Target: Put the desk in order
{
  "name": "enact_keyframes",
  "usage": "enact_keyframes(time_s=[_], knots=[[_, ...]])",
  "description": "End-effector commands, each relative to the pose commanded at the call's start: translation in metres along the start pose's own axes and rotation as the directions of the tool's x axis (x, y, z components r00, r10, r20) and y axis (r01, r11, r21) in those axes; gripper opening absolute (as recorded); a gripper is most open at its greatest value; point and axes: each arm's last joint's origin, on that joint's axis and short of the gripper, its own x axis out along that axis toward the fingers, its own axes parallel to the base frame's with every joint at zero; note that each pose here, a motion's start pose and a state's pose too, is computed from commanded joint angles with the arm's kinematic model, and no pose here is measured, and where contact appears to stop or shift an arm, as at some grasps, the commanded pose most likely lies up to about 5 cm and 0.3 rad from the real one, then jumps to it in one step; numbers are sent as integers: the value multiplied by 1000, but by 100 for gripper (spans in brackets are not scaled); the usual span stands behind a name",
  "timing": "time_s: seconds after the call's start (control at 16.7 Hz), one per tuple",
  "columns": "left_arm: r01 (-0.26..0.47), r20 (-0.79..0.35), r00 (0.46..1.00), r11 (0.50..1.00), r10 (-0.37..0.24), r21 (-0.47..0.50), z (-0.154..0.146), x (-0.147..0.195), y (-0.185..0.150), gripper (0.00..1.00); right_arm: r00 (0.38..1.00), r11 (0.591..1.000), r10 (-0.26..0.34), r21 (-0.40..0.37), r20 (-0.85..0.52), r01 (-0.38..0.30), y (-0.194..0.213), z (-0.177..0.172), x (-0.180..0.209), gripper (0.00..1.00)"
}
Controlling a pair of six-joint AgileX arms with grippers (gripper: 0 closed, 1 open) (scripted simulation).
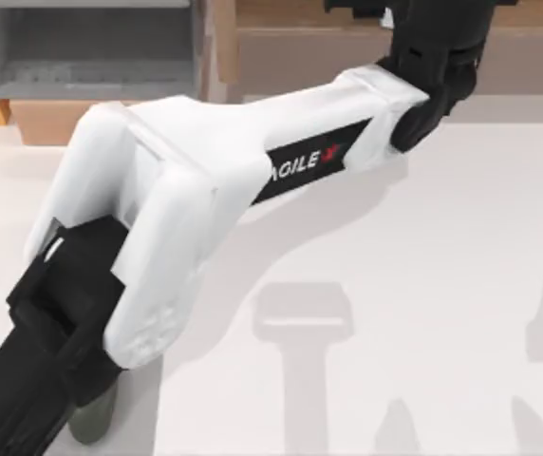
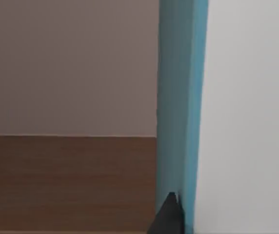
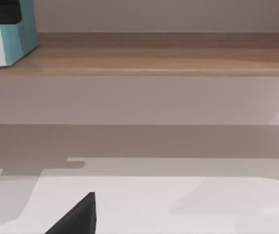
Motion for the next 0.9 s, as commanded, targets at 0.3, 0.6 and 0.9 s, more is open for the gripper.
enact_keyframes(time_s=[0.3, 0.6, 0.9], knots=[[3, 3, 1000, 1000, -3, -1, 2, -3, -2, 0, 1000, 1000, 0, 0, 0, 0, 0, 0, 0, 100], [5, -6, 1000, 1000, -5, 8, 8, -25, -2, 0, 1000, 1000, 0, 0, 0, 0, 0, 0, 0, 100], [4, 1, 1000, 1000, -4, 0, 16, -42, -2, 0, 1000, 1000, 0, 0, 0, 0, 0, 0, 0, 100]])
